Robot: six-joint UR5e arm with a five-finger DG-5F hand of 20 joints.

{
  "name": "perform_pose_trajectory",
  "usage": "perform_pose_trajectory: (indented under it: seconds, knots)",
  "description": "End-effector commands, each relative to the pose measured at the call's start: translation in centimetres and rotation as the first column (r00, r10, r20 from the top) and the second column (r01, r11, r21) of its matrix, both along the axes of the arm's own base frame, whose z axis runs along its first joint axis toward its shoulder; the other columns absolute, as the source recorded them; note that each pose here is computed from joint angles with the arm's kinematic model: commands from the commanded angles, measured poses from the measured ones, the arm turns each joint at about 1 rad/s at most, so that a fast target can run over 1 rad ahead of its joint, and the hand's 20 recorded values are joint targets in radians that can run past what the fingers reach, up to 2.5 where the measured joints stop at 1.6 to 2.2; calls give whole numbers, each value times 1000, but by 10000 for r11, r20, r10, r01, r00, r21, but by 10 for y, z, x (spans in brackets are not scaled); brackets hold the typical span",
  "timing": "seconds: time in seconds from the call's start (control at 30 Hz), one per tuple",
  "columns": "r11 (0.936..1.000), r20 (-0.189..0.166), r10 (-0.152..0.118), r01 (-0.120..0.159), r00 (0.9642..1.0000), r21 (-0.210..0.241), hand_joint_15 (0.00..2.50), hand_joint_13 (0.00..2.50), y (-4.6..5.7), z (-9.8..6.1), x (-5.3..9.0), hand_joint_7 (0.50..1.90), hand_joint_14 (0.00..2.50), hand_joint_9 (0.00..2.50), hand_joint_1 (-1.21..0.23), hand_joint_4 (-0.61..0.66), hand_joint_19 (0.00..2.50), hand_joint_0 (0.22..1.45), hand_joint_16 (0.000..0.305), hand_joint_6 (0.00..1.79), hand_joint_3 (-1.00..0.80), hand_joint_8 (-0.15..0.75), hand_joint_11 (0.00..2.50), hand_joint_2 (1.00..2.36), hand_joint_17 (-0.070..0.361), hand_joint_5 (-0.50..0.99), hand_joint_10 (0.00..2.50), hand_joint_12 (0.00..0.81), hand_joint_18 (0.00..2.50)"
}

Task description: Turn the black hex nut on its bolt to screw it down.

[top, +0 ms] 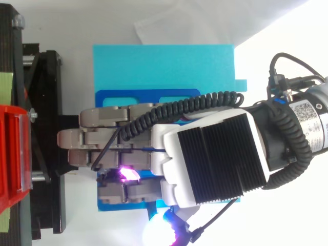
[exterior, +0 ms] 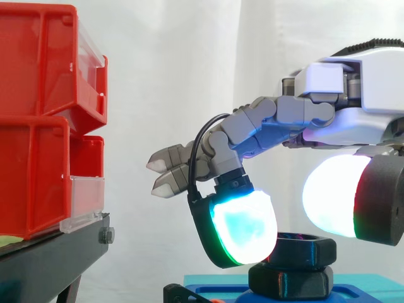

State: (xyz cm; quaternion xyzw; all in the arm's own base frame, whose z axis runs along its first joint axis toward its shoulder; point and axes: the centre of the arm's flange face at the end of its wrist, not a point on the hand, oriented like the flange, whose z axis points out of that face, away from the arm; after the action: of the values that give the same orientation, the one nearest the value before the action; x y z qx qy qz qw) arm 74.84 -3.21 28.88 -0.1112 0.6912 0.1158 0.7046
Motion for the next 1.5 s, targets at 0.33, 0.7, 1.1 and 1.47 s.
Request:
perform_pose_trajectory:
  seconds: [0.33, 0.7, 1.1, 1.47]
  knots:
    - [10000, -155, -19, 19, 9999, -17, 0, 274, -1, -2, -2, 1331, 0, 437, -333, 244, 51, 495, 58, 611, -500, 256, 0, 1000, 130, -129, 0, 327, 331]
    - [10000, -155, -19, 19, 9999, -17, 0, 270, -2, -2, -2, 1324, 0, 432, -332, 241, 57, 496, 58, 613, -500, 251, 0, 1000, 130, -130, 0, 326, 333]
    - [9999, -85, -97, 96, 9999, -85, 0, 260, -9, -1, -2, 1326, 0, 421, -331, 245, 62, 496, 57, 613, -500, 244, 0, 1000, 129, -131, 0, 323, 332]
    - [9998, -80, -174, 173, 9998, -102, 0, 248, -33, -1, -4, 1325, 0, 411, -330, 240, 63, 498, 57, 614, -500, 241, 0, 1000, 128, -133, 0, 320, 329]
